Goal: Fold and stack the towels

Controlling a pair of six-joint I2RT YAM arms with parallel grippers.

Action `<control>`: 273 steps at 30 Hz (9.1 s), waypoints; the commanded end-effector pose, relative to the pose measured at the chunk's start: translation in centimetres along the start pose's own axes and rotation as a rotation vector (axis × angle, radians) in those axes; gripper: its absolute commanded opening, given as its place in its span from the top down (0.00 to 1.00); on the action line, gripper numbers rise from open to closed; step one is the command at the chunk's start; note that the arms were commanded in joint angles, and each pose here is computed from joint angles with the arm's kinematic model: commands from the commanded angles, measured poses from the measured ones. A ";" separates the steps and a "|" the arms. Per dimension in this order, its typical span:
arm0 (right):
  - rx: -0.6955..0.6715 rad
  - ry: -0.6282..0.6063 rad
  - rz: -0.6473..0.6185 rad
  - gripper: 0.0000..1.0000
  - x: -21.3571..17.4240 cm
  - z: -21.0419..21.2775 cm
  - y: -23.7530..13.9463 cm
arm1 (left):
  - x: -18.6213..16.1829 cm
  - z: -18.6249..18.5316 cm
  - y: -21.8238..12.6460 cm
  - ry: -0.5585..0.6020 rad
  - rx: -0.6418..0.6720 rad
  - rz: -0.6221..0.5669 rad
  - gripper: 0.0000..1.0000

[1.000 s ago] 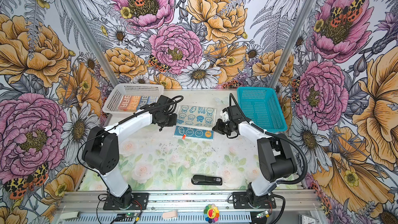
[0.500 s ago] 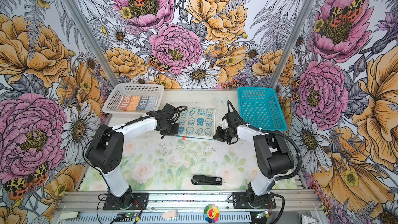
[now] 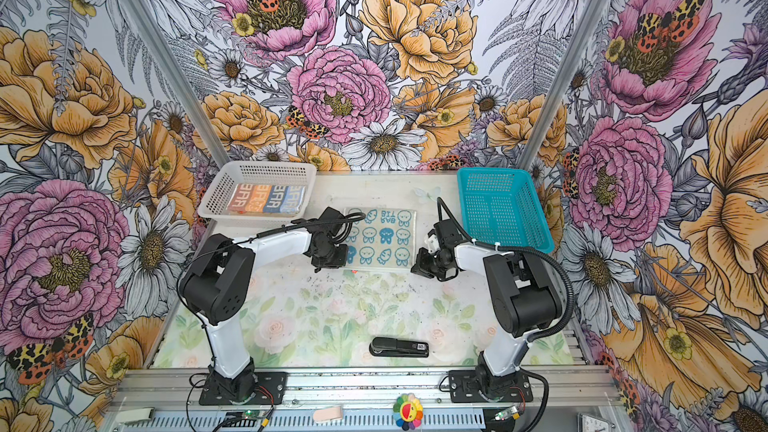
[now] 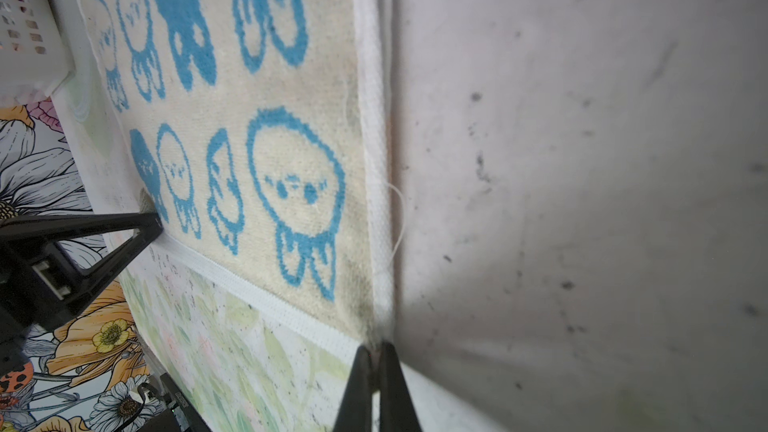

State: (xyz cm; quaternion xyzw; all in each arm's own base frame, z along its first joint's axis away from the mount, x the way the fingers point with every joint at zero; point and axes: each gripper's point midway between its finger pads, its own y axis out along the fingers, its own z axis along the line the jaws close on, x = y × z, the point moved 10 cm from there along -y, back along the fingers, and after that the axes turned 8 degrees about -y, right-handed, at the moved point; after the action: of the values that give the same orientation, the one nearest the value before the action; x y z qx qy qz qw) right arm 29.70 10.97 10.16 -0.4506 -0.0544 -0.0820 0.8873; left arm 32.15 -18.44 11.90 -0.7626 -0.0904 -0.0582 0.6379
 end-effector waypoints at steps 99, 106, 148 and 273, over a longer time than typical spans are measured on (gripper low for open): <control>0.206 -0.074 -0.290 0.01 12.3 3.5 -2.5 | 14.0 -3.2 -6.7 -0.112 -0.356 -0.227 0.01; 0.205 -0.065 -0.192 0.01 9.5 4.7 0.4 | 8.7 -2.9 -5.0 -0.140 -0.396 -0.150 0.01; -0.056 -0.182 -0.207 0.01 14.1 1.4 -3.4 | 3.1 -6.8 -5.4 -0.085 -0.472 -0.101 0.01; -0.274 -0.332 -0.045 1.00 21.8 0.5 1.6 | 20.4 -0.9 5.6 0.079 -0.327 -0.138 1.00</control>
State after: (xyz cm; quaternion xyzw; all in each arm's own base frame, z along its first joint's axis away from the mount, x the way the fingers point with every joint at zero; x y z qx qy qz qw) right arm 50.81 10.30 11.91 -0.5882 -0.1976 -0.0194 0.7840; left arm 53.06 -19.51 11.16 -0.8450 -0.1161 -0.1387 0.5032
